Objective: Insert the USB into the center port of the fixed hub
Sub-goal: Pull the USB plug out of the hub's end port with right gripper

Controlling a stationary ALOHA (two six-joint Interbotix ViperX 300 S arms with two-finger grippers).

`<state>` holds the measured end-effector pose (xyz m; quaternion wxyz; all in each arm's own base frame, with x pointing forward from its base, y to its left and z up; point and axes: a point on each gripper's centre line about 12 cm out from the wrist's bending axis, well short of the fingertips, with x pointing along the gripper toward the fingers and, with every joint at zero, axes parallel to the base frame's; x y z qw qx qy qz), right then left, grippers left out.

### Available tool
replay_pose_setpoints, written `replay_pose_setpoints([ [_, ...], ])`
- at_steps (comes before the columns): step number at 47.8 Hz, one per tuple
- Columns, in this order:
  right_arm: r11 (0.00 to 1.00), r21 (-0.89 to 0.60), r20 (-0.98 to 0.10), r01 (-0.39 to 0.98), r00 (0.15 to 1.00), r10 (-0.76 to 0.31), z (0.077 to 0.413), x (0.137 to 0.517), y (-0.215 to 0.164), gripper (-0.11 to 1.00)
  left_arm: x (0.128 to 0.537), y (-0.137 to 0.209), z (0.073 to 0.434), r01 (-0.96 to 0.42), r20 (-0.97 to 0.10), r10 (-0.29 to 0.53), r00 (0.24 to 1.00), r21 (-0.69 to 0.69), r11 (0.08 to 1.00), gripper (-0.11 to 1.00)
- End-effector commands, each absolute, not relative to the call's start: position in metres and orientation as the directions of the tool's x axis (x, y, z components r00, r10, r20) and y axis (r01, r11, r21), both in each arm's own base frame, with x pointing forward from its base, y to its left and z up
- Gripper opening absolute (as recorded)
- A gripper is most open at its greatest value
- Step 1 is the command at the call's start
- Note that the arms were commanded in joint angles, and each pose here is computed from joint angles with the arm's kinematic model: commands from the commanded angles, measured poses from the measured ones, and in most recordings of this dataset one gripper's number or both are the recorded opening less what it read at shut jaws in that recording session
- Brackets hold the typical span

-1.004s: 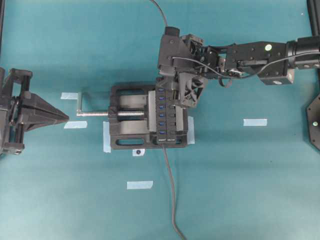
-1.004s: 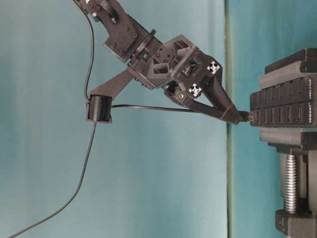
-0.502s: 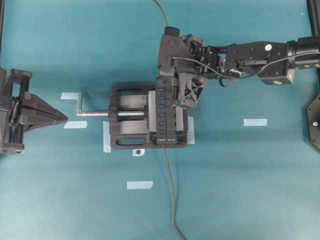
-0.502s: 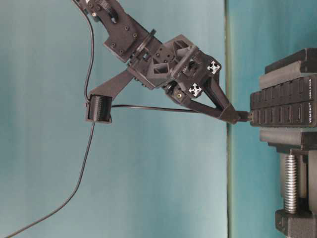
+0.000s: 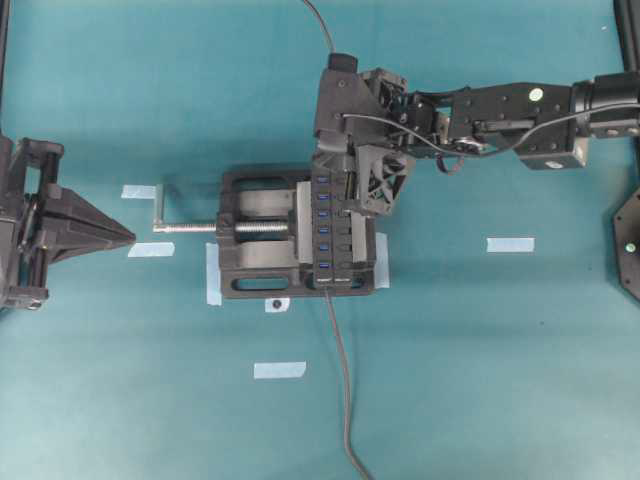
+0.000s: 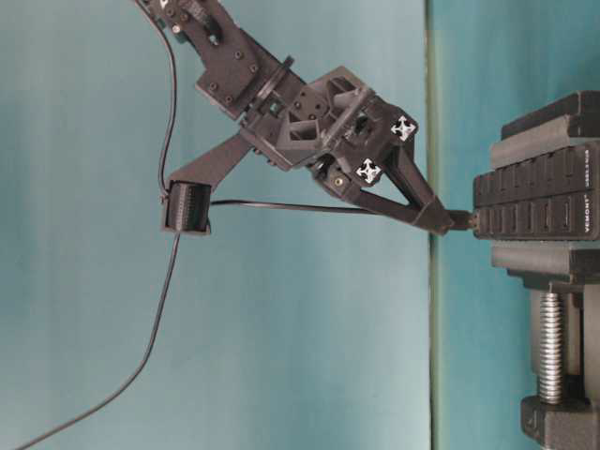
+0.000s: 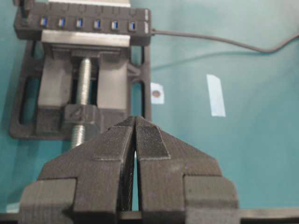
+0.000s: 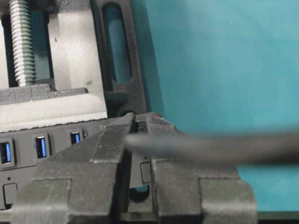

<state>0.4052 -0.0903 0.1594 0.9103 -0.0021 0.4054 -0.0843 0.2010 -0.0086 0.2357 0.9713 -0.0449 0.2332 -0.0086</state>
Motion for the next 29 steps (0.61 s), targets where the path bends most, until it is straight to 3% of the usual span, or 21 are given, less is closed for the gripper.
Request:
replay_pose_setpoints([
  [1, 0.985, -0.074, -0.704, 0.155, 0.692, -0.161, 0.177, 0.411, -0.091, 0.09, 0.203, -0.009, 0.239, -0.002, -0.444, -0.039, 0.895, -0.092, 0.996, 0.00],
  [29, 0.985, -0.074, -0.711, 0.159, 0.684, -0.164, 0.199, 0.413, -0.092, 0.09, 0.203, -0.009, 0.240, -0.001, -0.441, -0.039, 0.896, -0.090, 0.996, 0.00],
])
